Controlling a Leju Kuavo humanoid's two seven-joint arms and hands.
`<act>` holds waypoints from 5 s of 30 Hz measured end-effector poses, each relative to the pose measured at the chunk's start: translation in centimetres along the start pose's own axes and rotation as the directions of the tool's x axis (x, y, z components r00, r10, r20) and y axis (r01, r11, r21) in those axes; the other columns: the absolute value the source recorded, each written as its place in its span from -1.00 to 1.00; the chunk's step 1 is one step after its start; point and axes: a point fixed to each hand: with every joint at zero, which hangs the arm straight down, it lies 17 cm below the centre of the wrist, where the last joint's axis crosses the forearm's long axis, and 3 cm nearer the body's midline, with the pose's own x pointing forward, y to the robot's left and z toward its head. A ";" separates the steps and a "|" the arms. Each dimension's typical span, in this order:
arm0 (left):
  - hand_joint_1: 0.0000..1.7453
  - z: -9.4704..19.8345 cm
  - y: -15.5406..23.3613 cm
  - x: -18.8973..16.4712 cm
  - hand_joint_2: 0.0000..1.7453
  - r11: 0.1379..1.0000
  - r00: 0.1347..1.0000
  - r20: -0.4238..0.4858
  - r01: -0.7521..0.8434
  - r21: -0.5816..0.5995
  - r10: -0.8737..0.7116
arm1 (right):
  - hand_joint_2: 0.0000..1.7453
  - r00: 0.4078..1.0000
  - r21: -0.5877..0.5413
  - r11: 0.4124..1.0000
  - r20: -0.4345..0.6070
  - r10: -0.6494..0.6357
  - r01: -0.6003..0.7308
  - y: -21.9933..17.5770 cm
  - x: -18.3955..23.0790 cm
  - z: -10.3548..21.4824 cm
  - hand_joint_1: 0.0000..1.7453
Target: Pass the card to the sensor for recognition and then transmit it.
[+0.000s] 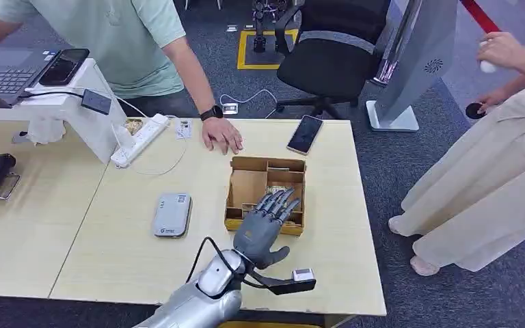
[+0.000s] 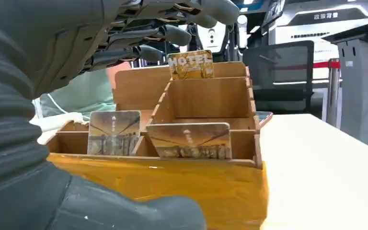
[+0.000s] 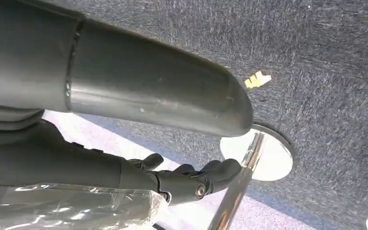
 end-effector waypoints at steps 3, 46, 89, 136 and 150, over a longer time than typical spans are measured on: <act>-1.00 -0.4 -0.1 0.0 1.00 1.000 1.000 0.020 -0.010 -0.030 0.011 | -1.00 1.000 0.001 1.000 0.008 0.003 -0.003 0.0 0.3 -0.1 -1.00; -1.00 -1.4 0.0 -2.2 1.00 0.992 0.999 0.019 0.033 -0.121 -0.031 | -1.00 0.998 0.024 0.999 0.053 0.037 -0.038 0.4 2.0 -0.2 -1.00; -1.00 0.6 -3.2 -3.6 1.00 0.974 0.998 -0.006 0.056 -0.218 -0.058 | -1.00 0.998 0.019 0.999 0.060 0.035 -0.036 0.1 2.1 -0.4 -1.00; 1.00 0.1 -2.1 -2.9 1.00 0.983 0.998 0.040 0.064 -0.169 -0.058 | -1.00 1.000 0.016 1.000 0.030 0.006 -0.007 0.1 0.9 -0.3 -1.00; 1.00 -0.1 -1.7 -2.9 1.00 0.986 0.997 0.042 0.074 -0.146 -0.069 | -1.00 1.000 0.014 1.000 0.029 0.007 -0.007 0.0 0.8 -0.4 -1.00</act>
